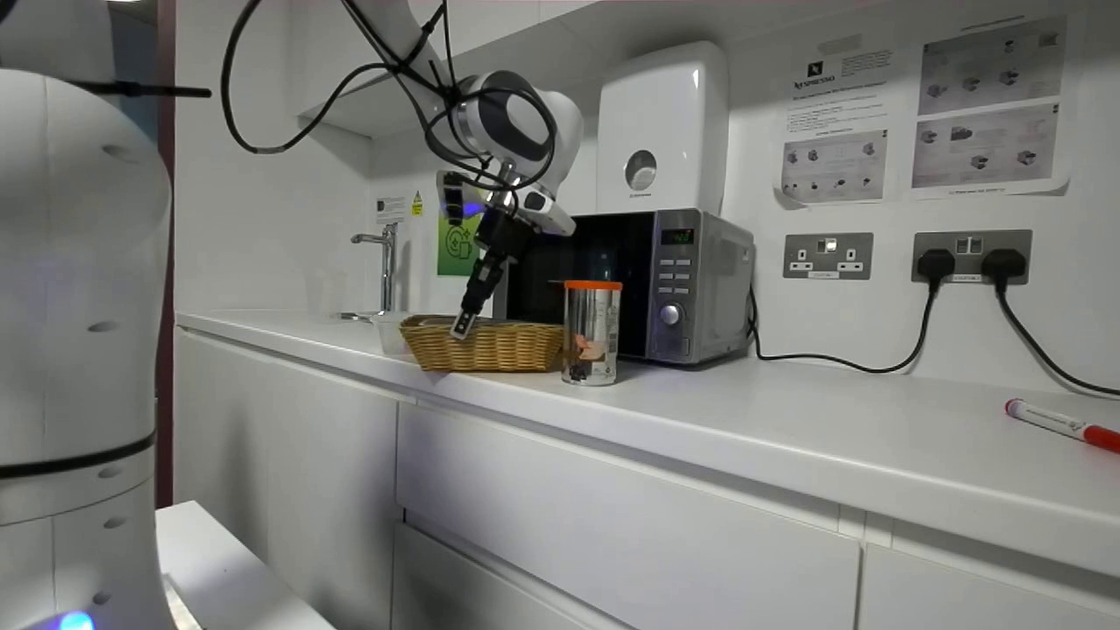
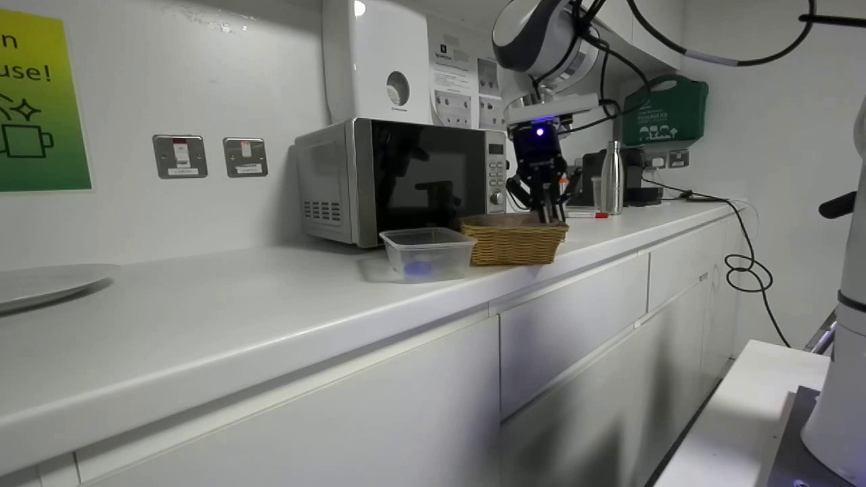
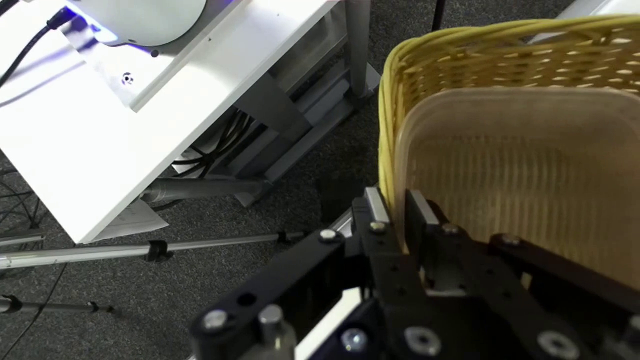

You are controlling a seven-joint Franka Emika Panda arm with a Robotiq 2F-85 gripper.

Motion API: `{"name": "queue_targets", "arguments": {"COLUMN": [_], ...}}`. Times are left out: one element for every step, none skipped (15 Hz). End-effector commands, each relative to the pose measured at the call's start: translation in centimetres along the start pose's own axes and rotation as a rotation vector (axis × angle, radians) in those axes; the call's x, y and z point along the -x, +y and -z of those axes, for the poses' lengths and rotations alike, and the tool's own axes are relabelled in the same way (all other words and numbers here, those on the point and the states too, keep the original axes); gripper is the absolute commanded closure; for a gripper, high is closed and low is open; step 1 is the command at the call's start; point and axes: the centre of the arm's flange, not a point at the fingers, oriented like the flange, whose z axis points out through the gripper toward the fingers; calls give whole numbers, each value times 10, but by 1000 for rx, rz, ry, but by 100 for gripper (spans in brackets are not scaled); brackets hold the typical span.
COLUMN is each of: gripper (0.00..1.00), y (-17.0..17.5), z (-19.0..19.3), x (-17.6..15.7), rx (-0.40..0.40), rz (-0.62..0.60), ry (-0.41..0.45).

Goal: Put the lunchboxes on top of the microwave

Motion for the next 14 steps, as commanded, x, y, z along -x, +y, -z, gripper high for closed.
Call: {"name": "queue_targets", "arguments": {"gripper": [98, 97, 98, 97, 97, 97, 97, 97, 97, 97, 97, 97, 97, 97], "y": [-1, -1, -1, -1, -2, -5, -7, -11, -13, -16, -18, -19, -20, -20], "z": [8, 9, 10, 13, 16, 26, 34, 54, 68, 84, 100, 116, 129, 143], "x": [-3, -3, -3, -1, 0, 5, 7, 14, 18, 23, 27, 33, 37, 42], "rx": [-40, -41, -43, -39, -30, -12, 2, 16, 24, 30, 40, 49, 58, 61], "rz": [12, 13, 16, 24, 37, 67, 90, 120, 141, 160, 177, 193, 206, 219], "ry": [7, 8, 8, 20, 36, 61, 90, 137, 174, 214, 253, 300, 336, 375]}}
